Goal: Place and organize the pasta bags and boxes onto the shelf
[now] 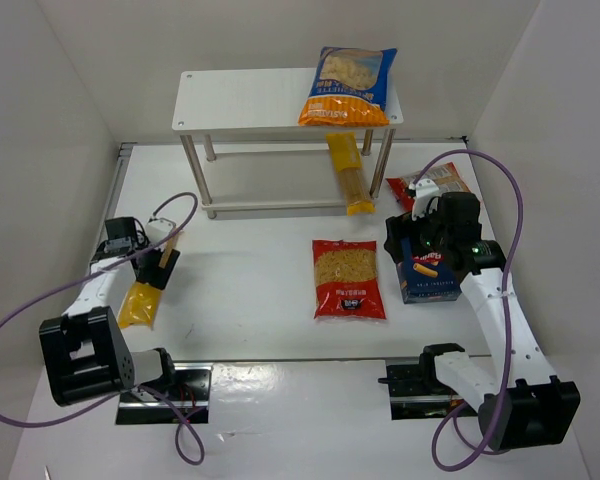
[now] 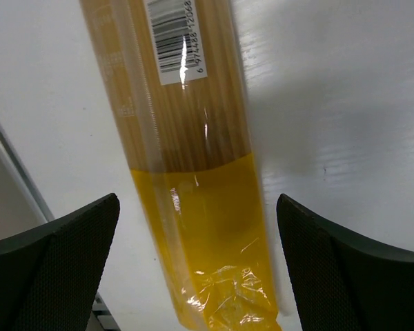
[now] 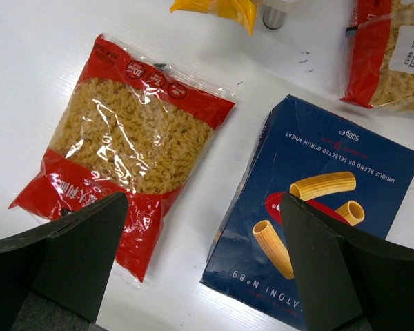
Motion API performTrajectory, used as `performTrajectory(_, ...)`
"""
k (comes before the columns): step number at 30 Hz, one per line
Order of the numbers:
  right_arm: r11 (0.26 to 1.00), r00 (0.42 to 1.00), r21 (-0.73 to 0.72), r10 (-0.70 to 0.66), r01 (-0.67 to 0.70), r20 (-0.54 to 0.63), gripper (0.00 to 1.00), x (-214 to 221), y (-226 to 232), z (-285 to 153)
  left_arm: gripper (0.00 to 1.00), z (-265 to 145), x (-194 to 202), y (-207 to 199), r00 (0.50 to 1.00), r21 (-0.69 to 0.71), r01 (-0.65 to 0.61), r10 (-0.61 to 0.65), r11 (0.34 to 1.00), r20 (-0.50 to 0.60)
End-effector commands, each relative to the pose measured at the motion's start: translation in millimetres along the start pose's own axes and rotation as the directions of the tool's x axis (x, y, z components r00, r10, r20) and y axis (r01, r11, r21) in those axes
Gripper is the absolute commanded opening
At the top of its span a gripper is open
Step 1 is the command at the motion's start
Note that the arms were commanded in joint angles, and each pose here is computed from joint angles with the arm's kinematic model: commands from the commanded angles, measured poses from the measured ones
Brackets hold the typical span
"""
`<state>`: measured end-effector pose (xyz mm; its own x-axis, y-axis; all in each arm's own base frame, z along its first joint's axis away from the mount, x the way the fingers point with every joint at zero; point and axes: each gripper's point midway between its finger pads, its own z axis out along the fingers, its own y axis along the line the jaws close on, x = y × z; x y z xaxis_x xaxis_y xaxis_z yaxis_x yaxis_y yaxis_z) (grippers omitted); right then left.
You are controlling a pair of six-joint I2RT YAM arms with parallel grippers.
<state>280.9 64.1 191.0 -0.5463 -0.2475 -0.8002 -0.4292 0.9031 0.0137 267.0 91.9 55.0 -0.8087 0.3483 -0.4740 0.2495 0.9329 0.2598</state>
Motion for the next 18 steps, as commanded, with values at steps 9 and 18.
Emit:
performTrajectory(9,1.000,1.000,0.006,-0.004,0.004,0.018,0.99,-11.1,-0.8,-1.8,1.00,37.1,27.6,8.4,0.997,0.054,0.062,-0.059,0.997,-0.059)
performTrajectory(18,1.000,1.000,0.006,-0.004,0.004,0.018,0.99,-11.1,-0.8,-1.8,0.97,43.5,47.5,8.9,0.988,0.156,0.105,-0.085,0.982,-0.127)
